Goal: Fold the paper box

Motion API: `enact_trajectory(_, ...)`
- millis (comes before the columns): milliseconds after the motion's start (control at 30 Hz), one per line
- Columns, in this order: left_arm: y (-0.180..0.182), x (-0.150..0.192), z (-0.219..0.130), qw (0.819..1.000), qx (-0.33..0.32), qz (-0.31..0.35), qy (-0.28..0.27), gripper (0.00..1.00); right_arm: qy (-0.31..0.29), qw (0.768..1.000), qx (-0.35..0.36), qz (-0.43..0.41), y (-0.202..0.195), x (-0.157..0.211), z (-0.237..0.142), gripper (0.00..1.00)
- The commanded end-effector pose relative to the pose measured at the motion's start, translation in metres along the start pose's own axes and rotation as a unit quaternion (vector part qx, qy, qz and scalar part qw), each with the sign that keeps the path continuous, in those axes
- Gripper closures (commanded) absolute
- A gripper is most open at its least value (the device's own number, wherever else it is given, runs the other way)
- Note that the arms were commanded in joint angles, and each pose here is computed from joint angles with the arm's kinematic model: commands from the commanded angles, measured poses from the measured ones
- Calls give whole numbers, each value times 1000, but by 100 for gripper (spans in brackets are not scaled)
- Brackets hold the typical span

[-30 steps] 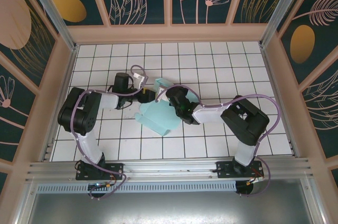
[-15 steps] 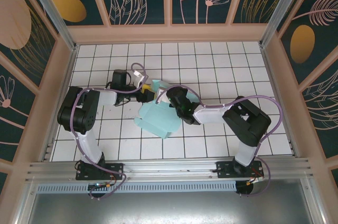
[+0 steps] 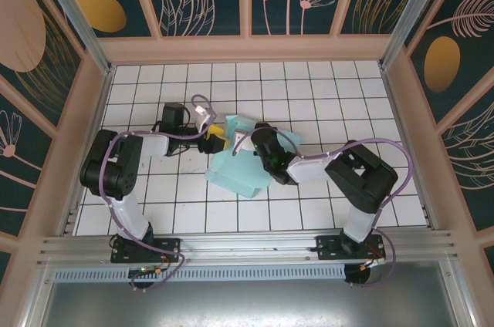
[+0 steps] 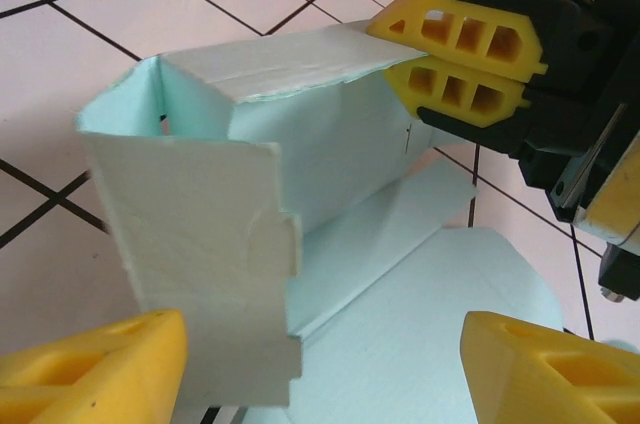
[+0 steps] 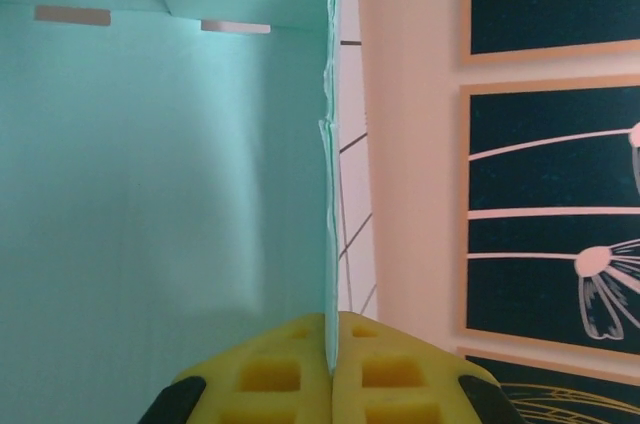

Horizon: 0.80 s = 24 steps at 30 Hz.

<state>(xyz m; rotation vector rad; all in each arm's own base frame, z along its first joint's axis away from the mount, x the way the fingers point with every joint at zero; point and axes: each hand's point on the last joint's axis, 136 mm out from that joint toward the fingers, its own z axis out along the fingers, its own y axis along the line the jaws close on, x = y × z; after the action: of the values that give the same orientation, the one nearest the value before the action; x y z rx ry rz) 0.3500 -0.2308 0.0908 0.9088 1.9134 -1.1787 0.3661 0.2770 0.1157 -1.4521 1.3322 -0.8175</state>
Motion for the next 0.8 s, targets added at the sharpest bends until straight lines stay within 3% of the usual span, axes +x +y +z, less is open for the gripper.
enact_trajectory(0,-4,-8,-6,1000,11,20,-17,28,9,998,46,-31,-17,8,-3,100)
enact_trajectory(167,0,-7,-4,1000,8,16,-16,29,7,997,67,-32,-27,11,-9,100)
enact_trajectory(333,3,-2,1,1000,23,7,-4,41,2,997,74,-26,-29,20,-17,100)
enact_trajectory(433,5,-1,2,1000,19,4,-1,41,-2,996,84,-18,-33,23,-24,100)
enact_trajectory(667,7,-3,15,999,-5,45,11,42,-7,995,95,-4,-37,30,-36,100)
enact_trajectory(767,8,-2,23,998,-8,54,17,48,-10,996,90,-2,-33,32,-40,100)
